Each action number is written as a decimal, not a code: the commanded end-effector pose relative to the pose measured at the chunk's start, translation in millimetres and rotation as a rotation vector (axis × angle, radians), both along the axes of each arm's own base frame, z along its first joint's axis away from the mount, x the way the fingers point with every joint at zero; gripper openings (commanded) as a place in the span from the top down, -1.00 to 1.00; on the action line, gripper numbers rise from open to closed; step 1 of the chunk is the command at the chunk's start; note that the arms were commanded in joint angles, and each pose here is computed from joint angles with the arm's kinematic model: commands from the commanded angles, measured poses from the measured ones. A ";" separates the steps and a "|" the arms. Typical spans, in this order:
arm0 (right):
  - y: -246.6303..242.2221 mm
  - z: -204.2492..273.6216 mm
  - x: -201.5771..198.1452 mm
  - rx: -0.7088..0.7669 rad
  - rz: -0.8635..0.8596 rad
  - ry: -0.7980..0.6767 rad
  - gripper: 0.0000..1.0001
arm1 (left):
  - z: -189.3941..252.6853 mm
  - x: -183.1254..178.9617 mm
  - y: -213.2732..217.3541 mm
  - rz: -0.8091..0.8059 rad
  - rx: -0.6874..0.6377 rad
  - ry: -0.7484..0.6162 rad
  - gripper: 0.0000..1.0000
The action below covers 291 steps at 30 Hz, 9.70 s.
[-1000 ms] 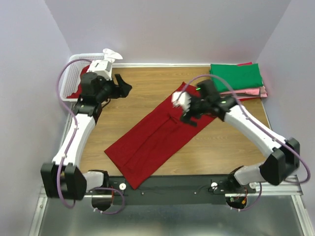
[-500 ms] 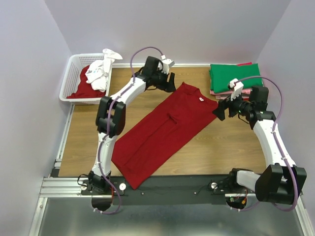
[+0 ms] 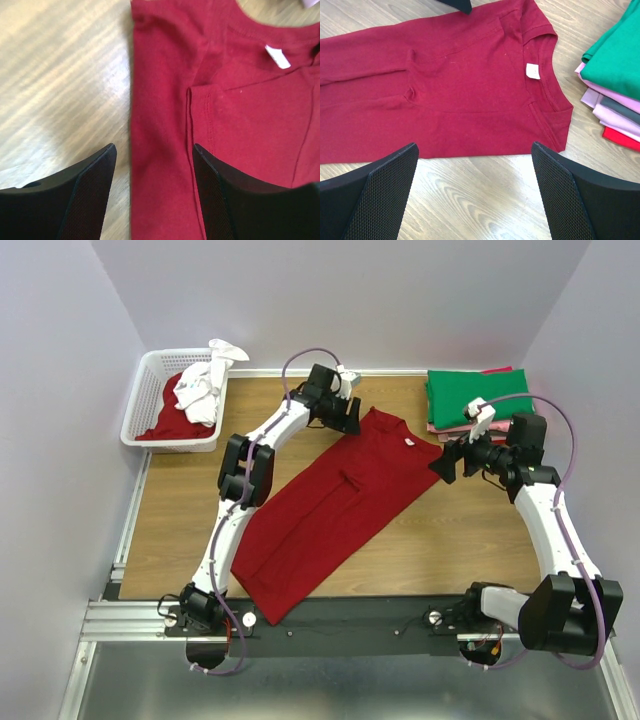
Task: Fold and stack the t-shirts
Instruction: Fold the tshirt
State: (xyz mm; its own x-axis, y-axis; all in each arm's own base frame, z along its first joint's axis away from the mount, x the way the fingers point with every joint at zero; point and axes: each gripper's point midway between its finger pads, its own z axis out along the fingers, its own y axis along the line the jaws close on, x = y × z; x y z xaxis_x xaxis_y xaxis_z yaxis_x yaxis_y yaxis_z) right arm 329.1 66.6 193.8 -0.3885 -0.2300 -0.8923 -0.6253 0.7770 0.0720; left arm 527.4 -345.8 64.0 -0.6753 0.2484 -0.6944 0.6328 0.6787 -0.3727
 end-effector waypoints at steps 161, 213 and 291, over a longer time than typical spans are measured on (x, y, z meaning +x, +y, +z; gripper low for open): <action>270.0 -169.6 -204.9 -0.743 1.014 -0.023 0.52 | -24.6 -345.7 222.3 0.988 -0.176 0.573 -0.18; 263.0 -140.8 -224.4 -0.589 1.102 0.043 -0.14 | -39.9 -348.7 218.3 1.011 -0.088 0.593 -0.30; 208.7 -166.2 -228.7 -0.704 1.089 0.032 0.59 | -36.5 -350.4 214.7 0.952 -0.097 0.571 -0.18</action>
